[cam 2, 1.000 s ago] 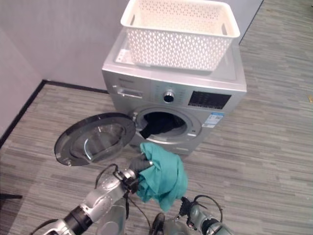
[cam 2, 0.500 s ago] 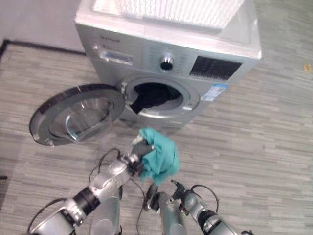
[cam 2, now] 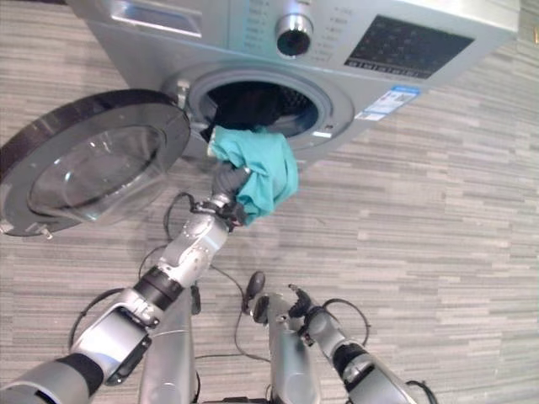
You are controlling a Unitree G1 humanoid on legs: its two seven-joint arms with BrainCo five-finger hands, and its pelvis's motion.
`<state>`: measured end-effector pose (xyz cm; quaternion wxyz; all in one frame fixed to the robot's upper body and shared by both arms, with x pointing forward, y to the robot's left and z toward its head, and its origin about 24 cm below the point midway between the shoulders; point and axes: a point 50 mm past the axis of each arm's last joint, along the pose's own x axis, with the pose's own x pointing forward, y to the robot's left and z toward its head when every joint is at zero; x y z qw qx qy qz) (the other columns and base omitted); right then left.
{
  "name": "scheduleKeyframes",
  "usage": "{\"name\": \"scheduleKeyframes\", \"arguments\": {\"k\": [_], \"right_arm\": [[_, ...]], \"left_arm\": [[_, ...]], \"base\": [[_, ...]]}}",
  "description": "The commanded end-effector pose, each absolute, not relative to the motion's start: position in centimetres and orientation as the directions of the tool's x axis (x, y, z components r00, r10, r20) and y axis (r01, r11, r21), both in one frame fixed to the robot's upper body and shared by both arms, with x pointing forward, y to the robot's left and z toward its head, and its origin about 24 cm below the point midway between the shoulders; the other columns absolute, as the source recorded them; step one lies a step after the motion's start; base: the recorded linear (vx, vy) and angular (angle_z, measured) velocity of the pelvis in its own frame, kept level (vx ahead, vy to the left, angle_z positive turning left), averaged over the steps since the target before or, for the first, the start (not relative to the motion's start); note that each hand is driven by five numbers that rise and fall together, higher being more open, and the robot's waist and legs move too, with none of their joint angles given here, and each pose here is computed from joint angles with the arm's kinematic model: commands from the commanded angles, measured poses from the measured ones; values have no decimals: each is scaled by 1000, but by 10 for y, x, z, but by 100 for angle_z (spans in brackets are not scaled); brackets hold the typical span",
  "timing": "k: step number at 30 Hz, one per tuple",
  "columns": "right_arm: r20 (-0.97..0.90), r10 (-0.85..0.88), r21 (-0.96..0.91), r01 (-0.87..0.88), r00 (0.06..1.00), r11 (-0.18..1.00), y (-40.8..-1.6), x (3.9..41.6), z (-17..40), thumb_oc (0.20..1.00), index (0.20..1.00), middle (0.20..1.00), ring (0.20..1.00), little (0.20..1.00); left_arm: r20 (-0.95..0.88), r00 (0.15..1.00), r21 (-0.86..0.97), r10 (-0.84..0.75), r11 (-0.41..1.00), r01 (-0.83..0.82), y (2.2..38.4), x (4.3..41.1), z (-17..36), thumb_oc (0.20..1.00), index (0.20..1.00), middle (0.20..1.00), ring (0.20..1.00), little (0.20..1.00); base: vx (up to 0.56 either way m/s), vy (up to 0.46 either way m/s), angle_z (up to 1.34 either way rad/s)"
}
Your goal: Grab the laundry basket,head to the washer,open it,put in the laundry and shut it.
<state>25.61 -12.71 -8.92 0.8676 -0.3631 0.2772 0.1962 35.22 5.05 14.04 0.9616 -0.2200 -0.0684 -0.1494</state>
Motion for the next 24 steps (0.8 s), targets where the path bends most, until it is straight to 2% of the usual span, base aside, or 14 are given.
{"name": "scheduleKeyframes", "arguments": {"k": [1,6,19,24], "right_arm": [[-646,155,-509,-573,747,643,-121,236,-101,1000,1000,1000,1000,1000],[-588,201,-522,-557,784,646,-115,243,-89,1000,1000,1000,1000,1000],[-551,153,-537,-488,821,688,-135,248,-82,1000,1000,1000,1000,1000],[-541,113,-535,-445,833,718,-144,250,-81,1000,1000,1000,1000,1000]], "left_arm": [[337,897,-493,-284,759,426,5,342,180,200,200,200,200,200],[405,886,-459,-228,787,412,7,352,212,200,200,200,200,200],[532,840,-446,-102,810,380,13,366,285,200,200,200,200,200],[588,808,-511,-40,756,409,20,362,312,200,200,200,200,200]], "base": [[6,79,-20],[10,31,-9],[2,20,-4],[8,33,-8]]}}
